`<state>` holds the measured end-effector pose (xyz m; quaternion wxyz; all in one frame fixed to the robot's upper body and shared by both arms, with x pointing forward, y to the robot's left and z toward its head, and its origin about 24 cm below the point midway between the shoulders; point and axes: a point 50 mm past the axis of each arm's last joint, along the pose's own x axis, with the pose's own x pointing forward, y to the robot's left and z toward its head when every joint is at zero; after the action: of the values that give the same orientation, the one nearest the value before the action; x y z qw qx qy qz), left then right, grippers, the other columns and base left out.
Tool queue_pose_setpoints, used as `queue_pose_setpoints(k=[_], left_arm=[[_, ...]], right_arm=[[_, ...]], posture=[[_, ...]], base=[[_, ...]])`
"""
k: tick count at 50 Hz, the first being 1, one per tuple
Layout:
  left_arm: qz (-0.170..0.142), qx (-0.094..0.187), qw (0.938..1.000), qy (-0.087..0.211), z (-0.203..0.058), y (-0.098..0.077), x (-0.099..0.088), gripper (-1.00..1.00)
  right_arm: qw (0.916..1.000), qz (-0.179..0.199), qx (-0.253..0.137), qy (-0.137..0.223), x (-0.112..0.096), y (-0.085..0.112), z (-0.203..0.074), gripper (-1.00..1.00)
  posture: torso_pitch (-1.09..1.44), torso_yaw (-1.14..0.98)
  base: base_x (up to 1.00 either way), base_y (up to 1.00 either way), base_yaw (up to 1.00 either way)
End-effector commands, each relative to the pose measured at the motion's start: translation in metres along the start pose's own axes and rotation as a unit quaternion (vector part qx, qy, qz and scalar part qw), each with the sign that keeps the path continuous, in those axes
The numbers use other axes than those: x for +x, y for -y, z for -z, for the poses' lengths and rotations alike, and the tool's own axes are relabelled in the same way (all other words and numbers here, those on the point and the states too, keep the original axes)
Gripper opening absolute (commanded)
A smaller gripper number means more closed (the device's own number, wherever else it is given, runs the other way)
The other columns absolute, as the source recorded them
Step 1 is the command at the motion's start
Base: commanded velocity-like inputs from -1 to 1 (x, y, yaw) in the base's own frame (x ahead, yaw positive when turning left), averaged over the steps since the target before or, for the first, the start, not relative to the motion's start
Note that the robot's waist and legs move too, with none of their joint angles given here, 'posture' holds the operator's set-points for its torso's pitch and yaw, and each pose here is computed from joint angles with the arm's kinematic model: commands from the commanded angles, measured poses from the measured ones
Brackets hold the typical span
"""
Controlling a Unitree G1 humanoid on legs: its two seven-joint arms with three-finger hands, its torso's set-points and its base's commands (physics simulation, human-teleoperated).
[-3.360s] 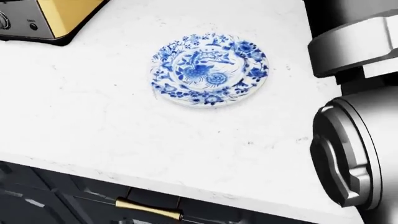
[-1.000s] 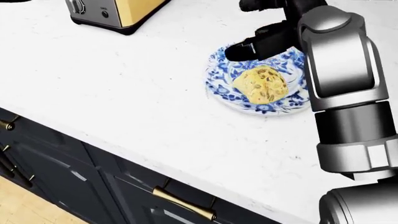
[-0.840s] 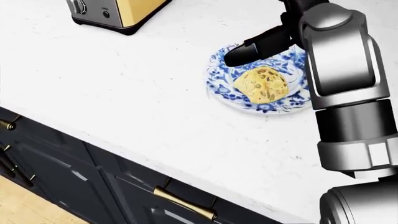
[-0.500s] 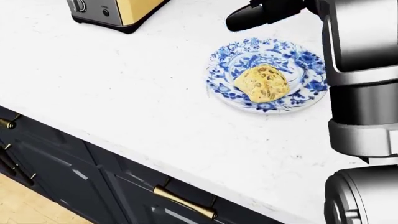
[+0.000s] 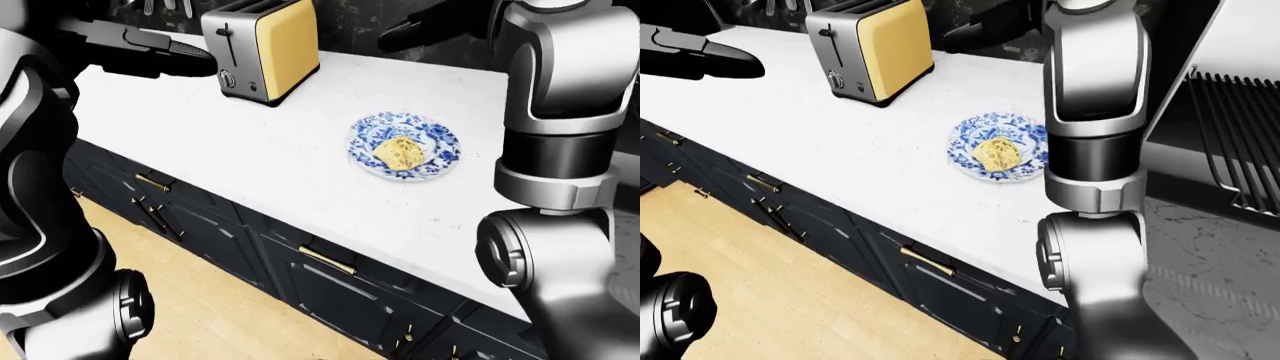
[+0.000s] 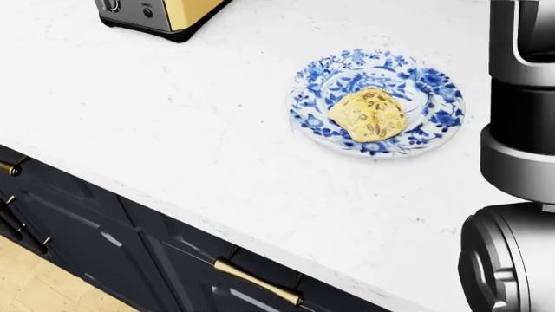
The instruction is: Pick the scone from the rack and place it on the plate on the counter.
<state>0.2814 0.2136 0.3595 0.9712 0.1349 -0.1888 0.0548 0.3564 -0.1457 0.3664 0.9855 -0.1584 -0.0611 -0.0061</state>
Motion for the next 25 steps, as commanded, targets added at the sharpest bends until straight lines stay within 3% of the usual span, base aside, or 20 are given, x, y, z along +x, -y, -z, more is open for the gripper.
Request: queue_pose_setpoints(k=[1, 17, 22, 25], left_arm=[[-0.015, 0.003, 0.9991, 0.039, -0.016, -0.005, -0.003, 1.0], [-0.018, 0.004, 0.9991, 0.039, -0.016, -0.007, -0.004, 1.0], [-0.022, 0.005, 0.9991, 0.036, -0.013, -0.008, -0.004, 1.0], [-0.023, 0.005, 0.9991, 0.036, -0.012, -0.008, -0.004, 1.0]], right_arm=[[0.9988, 0.012, -0.002, 0.047, -0.008, 0.005, -0.023, 1.0], [0.9975, 0.012, 0.004, 0.07, -0.023, 0.006, -0.027, 1.0], [0.9929, 0.034, -0.013, 0.113, -0.032, 0.009, -0.037, 1.0], [0.9922, 0.028, -0.014, 0.12, -0.037, 0.008, -0.04, 1.0]], posture=[[0.0, 0.61], [0.0, 0.61], [0.0, 0.61], [0.0, 0.61]], base=[[0.0, 0.0, 0.0], [0.0, 0.0, 0.0], [0.0, 0.0, 0.0], [0.0, 0.0, 0.0]])
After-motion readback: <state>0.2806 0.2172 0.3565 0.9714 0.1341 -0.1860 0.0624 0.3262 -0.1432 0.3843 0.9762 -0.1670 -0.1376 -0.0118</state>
